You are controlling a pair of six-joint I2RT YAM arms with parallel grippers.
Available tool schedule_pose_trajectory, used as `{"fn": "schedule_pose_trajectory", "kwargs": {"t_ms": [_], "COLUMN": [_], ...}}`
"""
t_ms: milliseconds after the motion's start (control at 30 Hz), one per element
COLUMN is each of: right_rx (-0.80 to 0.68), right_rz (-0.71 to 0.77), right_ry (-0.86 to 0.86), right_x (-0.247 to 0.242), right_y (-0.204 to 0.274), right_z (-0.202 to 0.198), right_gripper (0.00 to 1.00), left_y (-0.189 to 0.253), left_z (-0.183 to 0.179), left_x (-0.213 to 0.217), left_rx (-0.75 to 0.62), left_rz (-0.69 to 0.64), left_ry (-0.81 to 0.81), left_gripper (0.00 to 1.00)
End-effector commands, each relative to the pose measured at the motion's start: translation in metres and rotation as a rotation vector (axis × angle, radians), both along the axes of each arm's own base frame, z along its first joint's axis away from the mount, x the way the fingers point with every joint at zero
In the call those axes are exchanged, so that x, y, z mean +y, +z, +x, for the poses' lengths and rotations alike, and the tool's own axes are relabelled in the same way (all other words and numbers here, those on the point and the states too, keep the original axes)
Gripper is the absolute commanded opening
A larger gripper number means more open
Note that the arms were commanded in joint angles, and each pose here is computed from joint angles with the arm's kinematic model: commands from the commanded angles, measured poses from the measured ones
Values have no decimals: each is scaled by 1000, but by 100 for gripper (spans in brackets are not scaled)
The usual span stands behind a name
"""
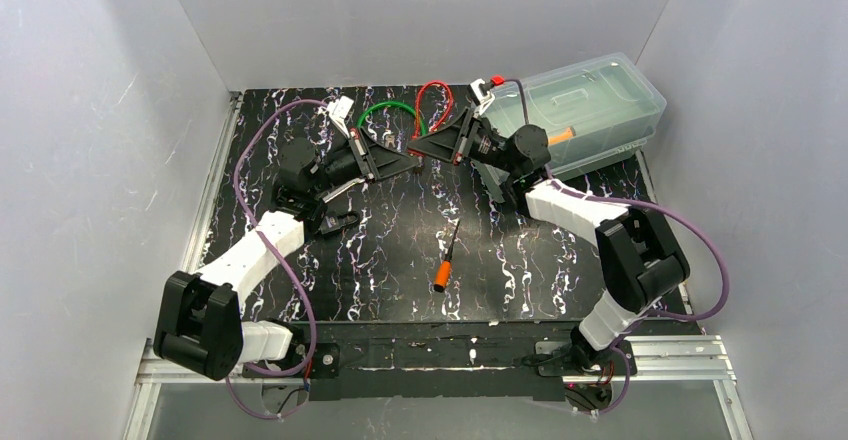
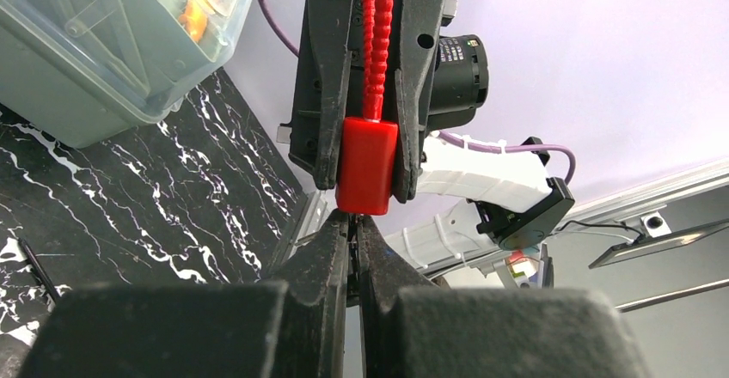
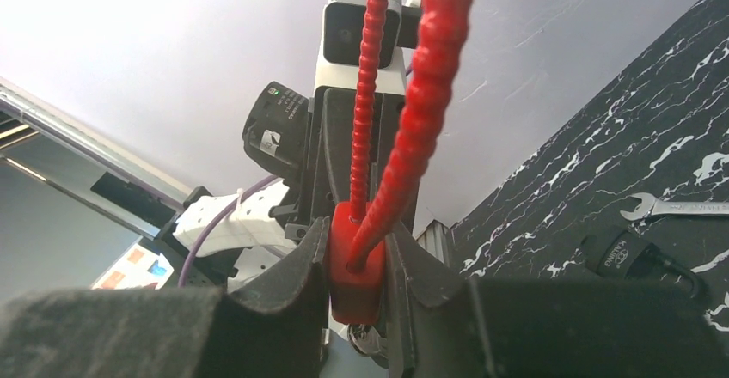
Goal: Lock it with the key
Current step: Lock the lock.
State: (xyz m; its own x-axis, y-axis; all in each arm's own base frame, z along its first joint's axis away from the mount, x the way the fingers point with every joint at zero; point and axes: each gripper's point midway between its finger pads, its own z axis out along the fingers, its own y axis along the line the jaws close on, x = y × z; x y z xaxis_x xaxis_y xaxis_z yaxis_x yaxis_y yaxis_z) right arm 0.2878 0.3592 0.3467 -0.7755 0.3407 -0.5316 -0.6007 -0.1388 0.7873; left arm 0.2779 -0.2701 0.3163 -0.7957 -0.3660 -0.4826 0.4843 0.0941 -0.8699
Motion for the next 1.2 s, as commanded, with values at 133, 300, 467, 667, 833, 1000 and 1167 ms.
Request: {"fn": "schedule_pose_trajectory", "kwargs": {"t_ms": [133,300,467,667,833,1000,1167], "right_rx": [-14,44,18,-86,-87,-84,-45], "right_rz": [-15,-90,-54,237,289,193,136], "right_ry": [-227,-269,-260,-127,-108,-230,-330], "right_x": [-16,-15,-16,-41,-51,-55,-62], "right_y": [29,11,18,69,80,73,67], "right_z": [36,48,46,10,-1,17,47], "right_gripper": [1,1,1,1,1,1,1], "left_y": [-5,-42,-30,11,9,0,-28], "left_z": [-18,-4,-22,-45,-48,-43,-46], "left_x": [-6,5,-2,-19,-20,-21,-17], "left_rx": [-55,-33,-10,45,127,65,29], "left_rz": [187,448,365,29,-42,34,215], "left_ry": [-90,5,-73,-278,-313,-253,-160], "left_gripper": [0,0,0,0,0,0,0]}}
